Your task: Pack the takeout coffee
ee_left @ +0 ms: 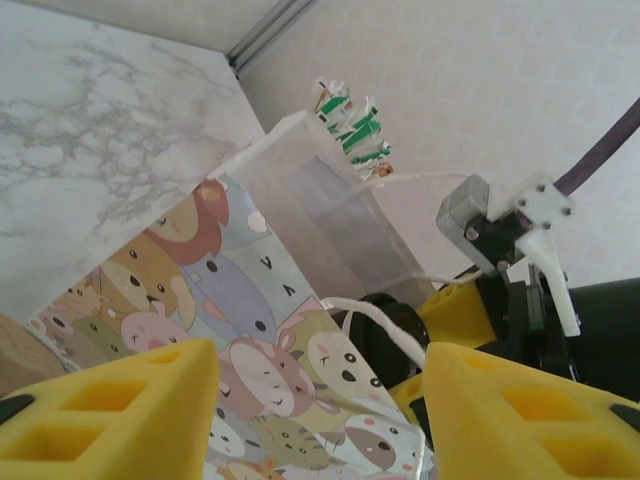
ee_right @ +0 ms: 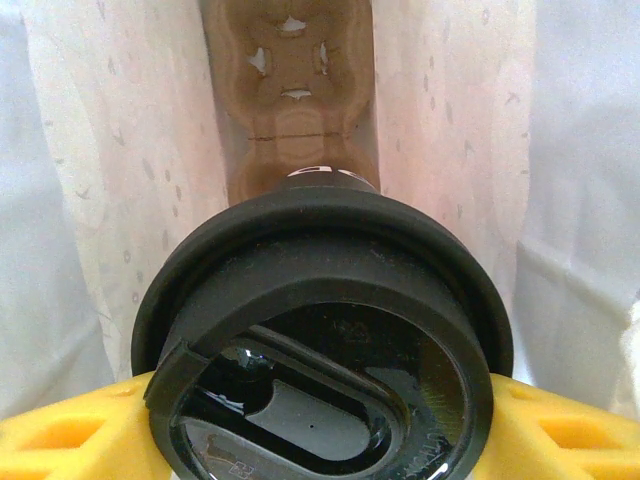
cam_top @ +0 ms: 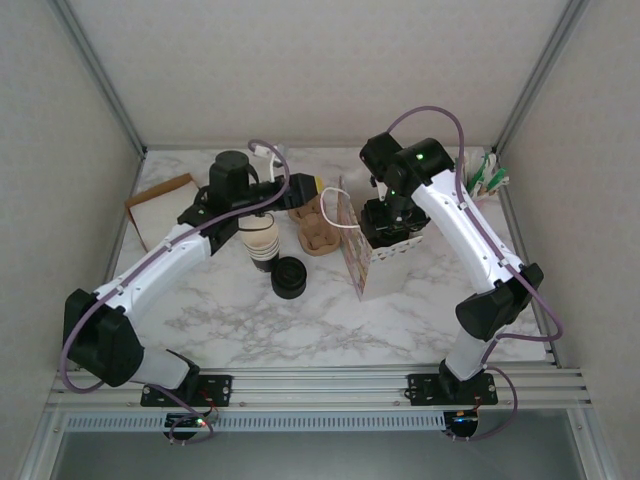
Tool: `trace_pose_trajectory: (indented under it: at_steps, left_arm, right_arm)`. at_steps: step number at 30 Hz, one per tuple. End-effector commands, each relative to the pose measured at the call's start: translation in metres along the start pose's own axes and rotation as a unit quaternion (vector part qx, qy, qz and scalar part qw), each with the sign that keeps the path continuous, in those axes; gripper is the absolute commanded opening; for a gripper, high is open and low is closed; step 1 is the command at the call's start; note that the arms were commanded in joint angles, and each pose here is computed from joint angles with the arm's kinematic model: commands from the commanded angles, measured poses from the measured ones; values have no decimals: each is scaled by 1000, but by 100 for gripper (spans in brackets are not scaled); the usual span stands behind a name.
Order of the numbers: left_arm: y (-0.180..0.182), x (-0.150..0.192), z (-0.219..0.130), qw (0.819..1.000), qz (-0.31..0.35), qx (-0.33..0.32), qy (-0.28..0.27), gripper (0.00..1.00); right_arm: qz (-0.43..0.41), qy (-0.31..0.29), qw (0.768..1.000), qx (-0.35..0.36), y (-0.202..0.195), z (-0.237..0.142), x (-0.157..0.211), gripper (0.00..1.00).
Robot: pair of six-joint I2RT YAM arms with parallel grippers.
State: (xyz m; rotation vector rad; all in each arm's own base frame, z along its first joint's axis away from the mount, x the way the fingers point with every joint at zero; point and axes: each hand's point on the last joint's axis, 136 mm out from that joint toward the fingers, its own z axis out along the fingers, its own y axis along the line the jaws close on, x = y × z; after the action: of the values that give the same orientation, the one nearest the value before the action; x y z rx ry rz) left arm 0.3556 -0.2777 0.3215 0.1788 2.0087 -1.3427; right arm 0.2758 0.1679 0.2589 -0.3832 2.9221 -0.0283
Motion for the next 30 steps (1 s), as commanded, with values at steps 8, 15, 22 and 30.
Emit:
trace_pose_trajectory:
  at_steps: [8,15,22,30]
  left_arm:
    - [-27,-5,-14,999,25,32,-19,56]
    - [-34,7,-2,999,26,44,0,55]
    - [-32,10,4,999,25,42,8,55]
    - [-25,13,8,999,24,35,13,54]
  right_arm:
    - [-4,104,994,32,-12,10,36,69]
    - [-6,117,993,32,-10,18,37,69]
    - [-11,125,991,35,-9,26,36,69]
    - [-15,133,990,34,-6,36,32,69]
